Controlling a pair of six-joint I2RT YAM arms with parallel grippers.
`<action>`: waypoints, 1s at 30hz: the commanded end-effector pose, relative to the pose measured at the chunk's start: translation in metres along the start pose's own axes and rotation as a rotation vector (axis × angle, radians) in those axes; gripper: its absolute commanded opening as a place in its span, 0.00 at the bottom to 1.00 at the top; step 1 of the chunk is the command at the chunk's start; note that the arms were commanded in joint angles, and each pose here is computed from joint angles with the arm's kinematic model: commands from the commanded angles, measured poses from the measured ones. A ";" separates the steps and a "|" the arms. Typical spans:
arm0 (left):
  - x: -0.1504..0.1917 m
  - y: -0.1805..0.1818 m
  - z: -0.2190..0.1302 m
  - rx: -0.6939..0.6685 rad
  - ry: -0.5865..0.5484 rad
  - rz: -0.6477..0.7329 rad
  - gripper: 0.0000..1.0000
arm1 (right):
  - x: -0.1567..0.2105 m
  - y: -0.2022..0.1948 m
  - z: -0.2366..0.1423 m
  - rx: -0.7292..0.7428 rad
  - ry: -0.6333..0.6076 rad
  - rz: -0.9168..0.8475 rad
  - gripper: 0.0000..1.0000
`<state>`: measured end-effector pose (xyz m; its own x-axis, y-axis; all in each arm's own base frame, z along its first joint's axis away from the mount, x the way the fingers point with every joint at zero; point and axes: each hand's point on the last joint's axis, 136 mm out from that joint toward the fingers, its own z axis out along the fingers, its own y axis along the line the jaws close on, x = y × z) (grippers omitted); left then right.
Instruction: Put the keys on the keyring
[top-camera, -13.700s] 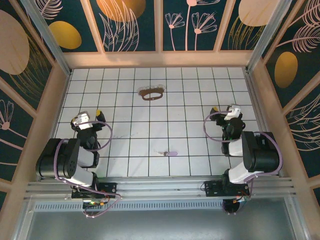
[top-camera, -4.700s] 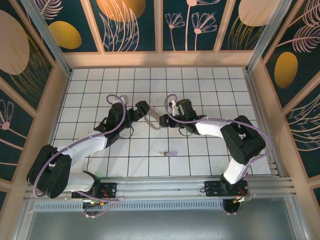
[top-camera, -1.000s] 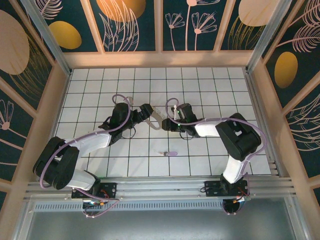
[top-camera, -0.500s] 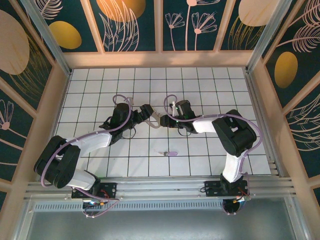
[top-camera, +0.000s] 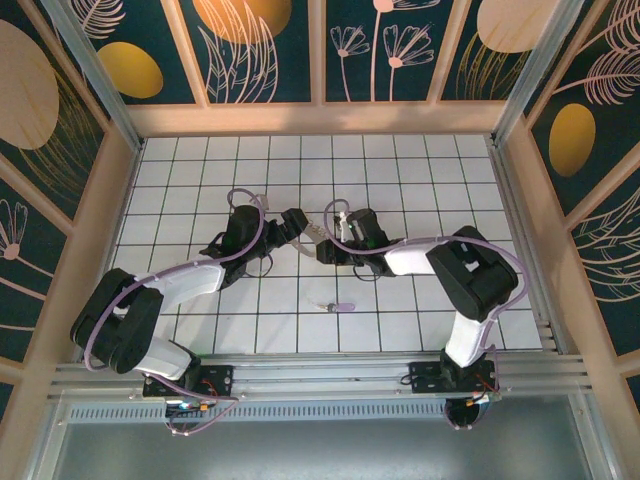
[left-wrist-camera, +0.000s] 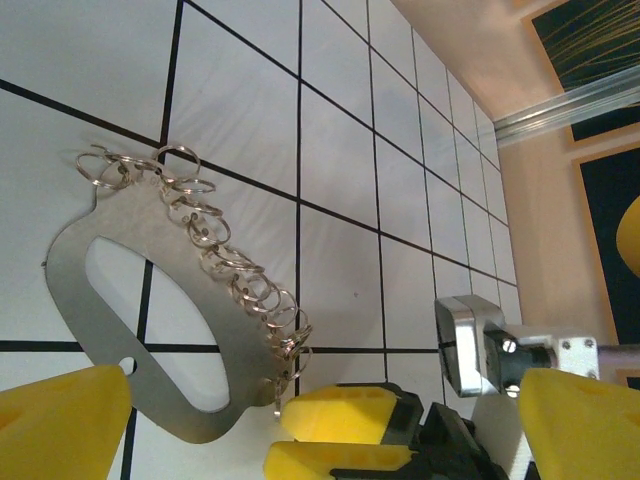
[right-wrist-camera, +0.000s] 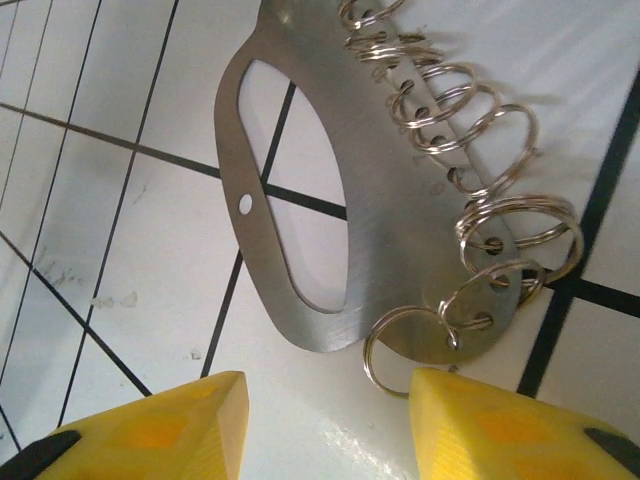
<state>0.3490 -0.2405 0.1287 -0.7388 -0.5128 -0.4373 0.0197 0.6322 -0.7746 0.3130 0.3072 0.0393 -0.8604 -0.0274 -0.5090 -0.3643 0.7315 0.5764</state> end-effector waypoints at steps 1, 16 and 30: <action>-0.005 -0.015 0.003 0.041 -0.007 0.029 0.99 | -0.010 -0.006 -0.014 0.077 -0.059 -0.008 0.45; -0.008 -0.012 -0.004 0.023 -0.031 0.040 0.99 | -0.009 -0.013 -0.004 0.313 -0.047 -0.186 0.38; -0.008 -0.011 -0.008 0.022 -0.035 0.045 0.98 | -0.009 -0.024 0.013 0.417 -0.025 -0.251 0.31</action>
<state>0.3500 -0.2402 0.1371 -0.7282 -0.5127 -0.4549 0.0395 0.6313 -0.7746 0.3295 0.3015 0.0243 -0.7651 -0.1978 -0.6128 -0.3845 0.9037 0.1884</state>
